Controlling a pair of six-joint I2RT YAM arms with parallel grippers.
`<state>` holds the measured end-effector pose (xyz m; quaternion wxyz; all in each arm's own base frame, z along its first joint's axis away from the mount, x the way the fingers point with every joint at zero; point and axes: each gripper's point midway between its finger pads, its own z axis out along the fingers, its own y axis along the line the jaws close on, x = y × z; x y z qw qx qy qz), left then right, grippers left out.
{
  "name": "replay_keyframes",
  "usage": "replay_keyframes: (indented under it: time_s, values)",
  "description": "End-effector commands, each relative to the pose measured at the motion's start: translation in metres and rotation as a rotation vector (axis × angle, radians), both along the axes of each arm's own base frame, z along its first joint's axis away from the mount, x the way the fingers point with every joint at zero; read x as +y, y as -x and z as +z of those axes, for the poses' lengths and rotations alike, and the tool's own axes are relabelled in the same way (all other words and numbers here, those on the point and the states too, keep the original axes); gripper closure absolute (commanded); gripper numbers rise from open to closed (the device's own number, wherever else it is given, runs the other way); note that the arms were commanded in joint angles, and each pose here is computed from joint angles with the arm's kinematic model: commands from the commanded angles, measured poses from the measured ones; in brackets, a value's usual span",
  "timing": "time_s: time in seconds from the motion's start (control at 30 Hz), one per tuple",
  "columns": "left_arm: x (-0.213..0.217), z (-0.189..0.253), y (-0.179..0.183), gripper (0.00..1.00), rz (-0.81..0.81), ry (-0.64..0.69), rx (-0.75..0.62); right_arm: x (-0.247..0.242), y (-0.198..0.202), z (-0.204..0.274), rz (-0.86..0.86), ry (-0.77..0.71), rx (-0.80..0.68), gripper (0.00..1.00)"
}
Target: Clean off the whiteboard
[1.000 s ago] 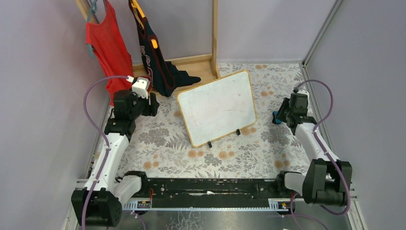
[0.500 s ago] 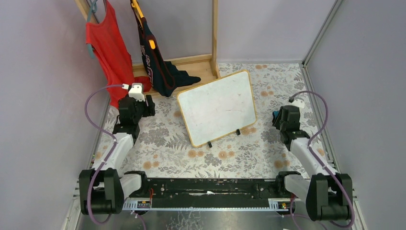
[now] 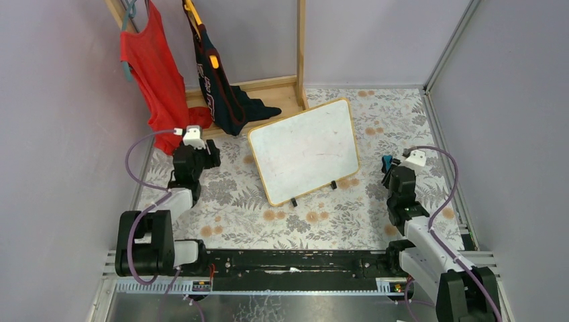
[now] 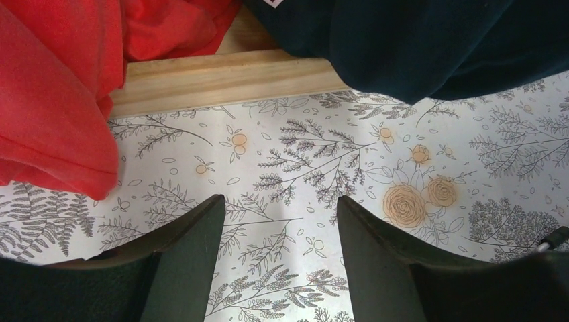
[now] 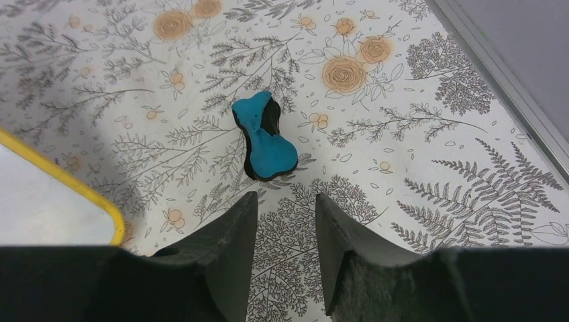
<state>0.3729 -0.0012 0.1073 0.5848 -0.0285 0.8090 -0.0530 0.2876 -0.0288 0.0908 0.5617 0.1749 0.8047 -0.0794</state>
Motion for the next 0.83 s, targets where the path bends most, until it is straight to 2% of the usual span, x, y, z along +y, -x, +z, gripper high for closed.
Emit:
replay_keyframes:
  time_s: [0.0,0.13,0.2,0.23,0.27,0.33,0.37,0.8]
  values:
    - [0.005,0.021,-0.01,0.4,0.027,0.002,-0.132,-0.004,-0.011,0.021,-0.05,0.058,-0.042,0.56]
    - [0.003,0.012,-0.009,0.39,0.016,0.006,-0.128,-0.005,-0.01,0.019,-0.072,0.081,-0.021,0.55]
    - [0.003,0.007,-0.009,0.4,0.016,0.007,-0.122,-0.007,-0.01,0.019,-0.078,0.087,-0.021,0.44]
    - [0.004,0.004,-0.009,0.4,0.019,0.009,-0.115,-0.007,-0.01,0.018,-0.077,0.09,-0.023,0.41]
    - [0.003,0.003,-0.009,0.4,0.018,0.013,-0.112,-0.007,-0.01,0.018,-0.077,0.091,-0.025,0.34]
    - [0.004,0.001,-0.008,0.4,0.016,0.017,-0.111,-0.006,-0.011,0.019,-0.069,0.089,-0.033,0.02]
    - [0.004,0.0,-0.007,0.4,0.015,0.017,-0.115,-0.006,-0.011,0.019,-0.07,0.091,-0.032,0.0]
    - [0.004,0.0,-0.005,0.4,0.001,0.031,-0.13,-0.016,-0.008,0.011,-0.148,0.109,0.018,0.0]
